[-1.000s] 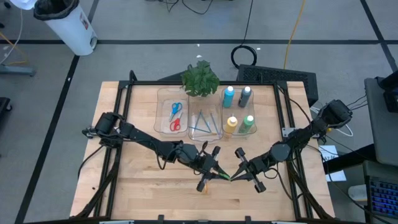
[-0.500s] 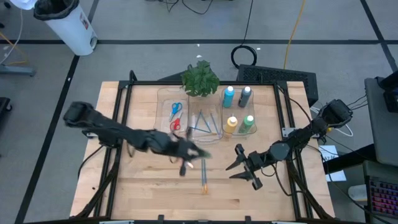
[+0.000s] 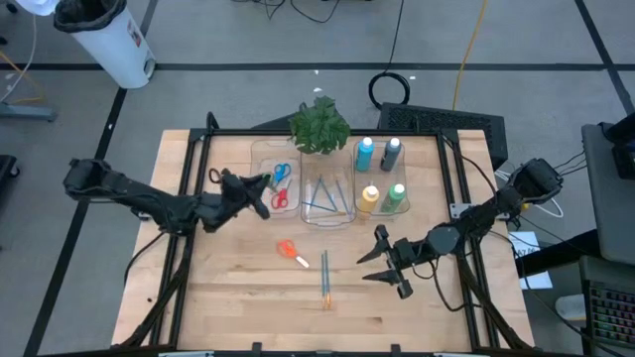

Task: Pick & Place Paint Supplies
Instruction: Put the green scissors into the left transparent bin, then put the orange scissors into the left transparent bin

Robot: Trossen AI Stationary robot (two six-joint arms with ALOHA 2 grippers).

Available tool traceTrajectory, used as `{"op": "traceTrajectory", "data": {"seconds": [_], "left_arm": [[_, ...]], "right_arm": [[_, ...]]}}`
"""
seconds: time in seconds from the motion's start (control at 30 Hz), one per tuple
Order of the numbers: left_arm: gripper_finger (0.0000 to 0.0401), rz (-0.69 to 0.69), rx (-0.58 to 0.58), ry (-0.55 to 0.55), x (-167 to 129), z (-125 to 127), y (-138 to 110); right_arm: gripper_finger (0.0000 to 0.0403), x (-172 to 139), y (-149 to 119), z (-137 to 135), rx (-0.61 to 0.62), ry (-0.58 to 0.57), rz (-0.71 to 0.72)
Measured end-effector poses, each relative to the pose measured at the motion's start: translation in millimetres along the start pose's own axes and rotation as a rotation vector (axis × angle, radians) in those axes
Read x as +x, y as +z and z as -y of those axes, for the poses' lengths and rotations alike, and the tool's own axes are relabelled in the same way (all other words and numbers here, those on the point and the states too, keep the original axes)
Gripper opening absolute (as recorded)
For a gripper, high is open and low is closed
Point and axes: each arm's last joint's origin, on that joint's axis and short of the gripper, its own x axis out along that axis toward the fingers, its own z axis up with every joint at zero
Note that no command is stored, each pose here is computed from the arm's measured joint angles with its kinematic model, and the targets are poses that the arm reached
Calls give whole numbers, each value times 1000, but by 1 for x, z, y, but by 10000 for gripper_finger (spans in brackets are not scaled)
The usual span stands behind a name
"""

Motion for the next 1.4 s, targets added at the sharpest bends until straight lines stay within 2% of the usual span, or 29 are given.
{"op": "traceTrajectory", "data": {"seconds": [0.2, 0.33, 0.6, 0.93, 1.4], "left_arm": [[20, -100, -55, 127, 13, -26, -38], [23, -179, -64, 118, 25, -30, -48], [24, -291, -2, 138, 42, -33, -68], [57, -320, 3, 128, 45, -35, -73], [63, -308, 6, 131, 46, -34, -72]], "right_arm": [[168, 0, -1, 1, -2, -5, -7], [167, 0, -2, 2, -6, -8, -25], [166, 0, -4, 2, -2, -10, -46], [164, 0, -6, 2, 12, -11, -61], [164, 0, -6, 2, 12, -11, -63]]}}
